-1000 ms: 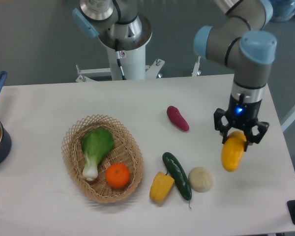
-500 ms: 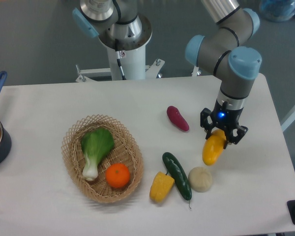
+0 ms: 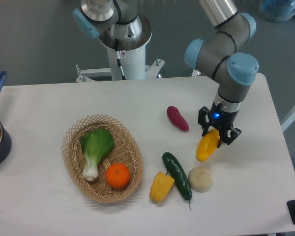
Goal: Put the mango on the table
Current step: 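Lower the mango onto the table beside the sweet potato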
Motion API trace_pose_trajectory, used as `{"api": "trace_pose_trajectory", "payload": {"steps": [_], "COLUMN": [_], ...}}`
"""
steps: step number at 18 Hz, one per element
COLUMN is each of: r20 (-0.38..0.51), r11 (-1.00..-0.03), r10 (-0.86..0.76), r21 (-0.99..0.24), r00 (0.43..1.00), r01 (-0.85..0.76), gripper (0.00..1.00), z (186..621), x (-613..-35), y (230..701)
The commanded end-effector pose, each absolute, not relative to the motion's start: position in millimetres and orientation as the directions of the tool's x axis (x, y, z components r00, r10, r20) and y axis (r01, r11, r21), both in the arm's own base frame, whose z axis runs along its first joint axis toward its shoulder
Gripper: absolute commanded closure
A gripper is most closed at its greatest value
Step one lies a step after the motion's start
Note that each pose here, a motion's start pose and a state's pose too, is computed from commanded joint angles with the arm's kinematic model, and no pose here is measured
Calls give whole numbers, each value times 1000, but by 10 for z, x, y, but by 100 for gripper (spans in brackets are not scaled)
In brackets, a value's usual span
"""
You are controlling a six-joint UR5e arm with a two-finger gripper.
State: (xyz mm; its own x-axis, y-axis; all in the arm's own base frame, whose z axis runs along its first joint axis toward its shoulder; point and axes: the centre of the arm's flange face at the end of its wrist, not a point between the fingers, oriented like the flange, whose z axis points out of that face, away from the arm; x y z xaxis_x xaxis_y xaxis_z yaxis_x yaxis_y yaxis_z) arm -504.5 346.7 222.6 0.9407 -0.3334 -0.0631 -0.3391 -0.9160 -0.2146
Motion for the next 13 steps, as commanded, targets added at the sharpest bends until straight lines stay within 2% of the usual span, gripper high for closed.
{"api": "trace_pose_trajectory", "payload": {"steps": [2, 8, 11, 13], "r20": [-63, -39, -37, -32], "r11": [-916, -918, -919, -919], "r10": [-333, -334, -331, -333], "r21": [-215, -215, -215, -213], "r00": [941, 942, 943, 943], "r01": [-339, -334, -331, -332], "gripper": [61, 60, 54, 54], "z": [2231, 2127, 2123, 2104], "x": [-5034, -4953, -4957, -4943], "y": [3463, 3425, 3426, 3419]}}
